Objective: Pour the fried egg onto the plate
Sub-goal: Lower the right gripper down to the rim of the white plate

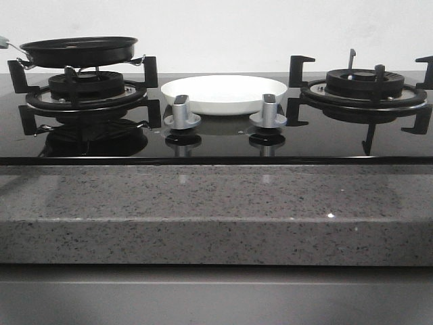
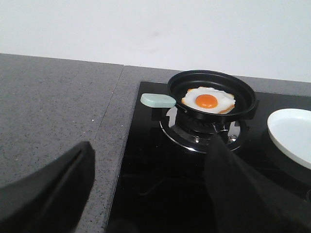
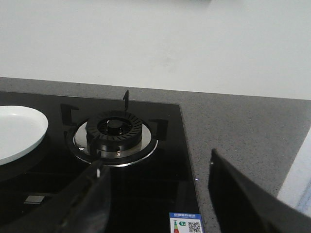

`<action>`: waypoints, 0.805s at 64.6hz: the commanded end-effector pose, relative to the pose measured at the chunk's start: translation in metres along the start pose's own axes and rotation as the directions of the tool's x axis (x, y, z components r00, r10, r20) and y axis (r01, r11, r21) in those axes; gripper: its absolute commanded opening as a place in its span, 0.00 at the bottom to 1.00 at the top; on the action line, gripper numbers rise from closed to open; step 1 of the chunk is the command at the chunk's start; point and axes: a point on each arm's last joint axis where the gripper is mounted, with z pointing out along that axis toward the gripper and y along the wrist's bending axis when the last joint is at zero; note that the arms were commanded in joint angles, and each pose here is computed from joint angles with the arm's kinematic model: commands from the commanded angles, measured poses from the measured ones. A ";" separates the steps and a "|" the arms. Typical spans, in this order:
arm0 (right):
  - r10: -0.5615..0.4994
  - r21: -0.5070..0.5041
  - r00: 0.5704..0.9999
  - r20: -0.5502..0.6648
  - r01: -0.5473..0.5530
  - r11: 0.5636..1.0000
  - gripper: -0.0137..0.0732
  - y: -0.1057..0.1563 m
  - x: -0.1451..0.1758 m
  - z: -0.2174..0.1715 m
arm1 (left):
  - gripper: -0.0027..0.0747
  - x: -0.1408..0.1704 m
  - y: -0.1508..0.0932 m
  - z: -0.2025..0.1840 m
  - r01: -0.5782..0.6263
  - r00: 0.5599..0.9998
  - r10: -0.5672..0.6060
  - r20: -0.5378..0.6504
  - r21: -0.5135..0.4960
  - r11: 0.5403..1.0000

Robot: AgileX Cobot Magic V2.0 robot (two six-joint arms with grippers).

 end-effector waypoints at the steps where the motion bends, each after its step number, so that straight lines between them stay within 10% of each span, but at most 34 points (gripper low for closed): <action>1: -0.023 -0.001 0.995 0.100 0.024 1.000 0.70 0.000 -0.017 -0.001 | 0.59 -0.018 -0.002 -0.003 -0.001 0.994 -0.001 0.107 0.014 1.000; 25: 0.082 -0.073 0.991 -0.108 -0.090 0.993 0.69 0.008 -0.039 0.021 | 0.50 -0.018 -0.002 -0.003 -0.001 0.994 -0.001 0.107 0.014 1.000; 52: -0.161 -0.434 0.889 -0.428 -0.046 0.900 0.69 0.086 -0.065 0.107 | 0.45 -0.018 -0.002 -0.003 -0.001 0.994 -0.001 0.107 0.014 1.000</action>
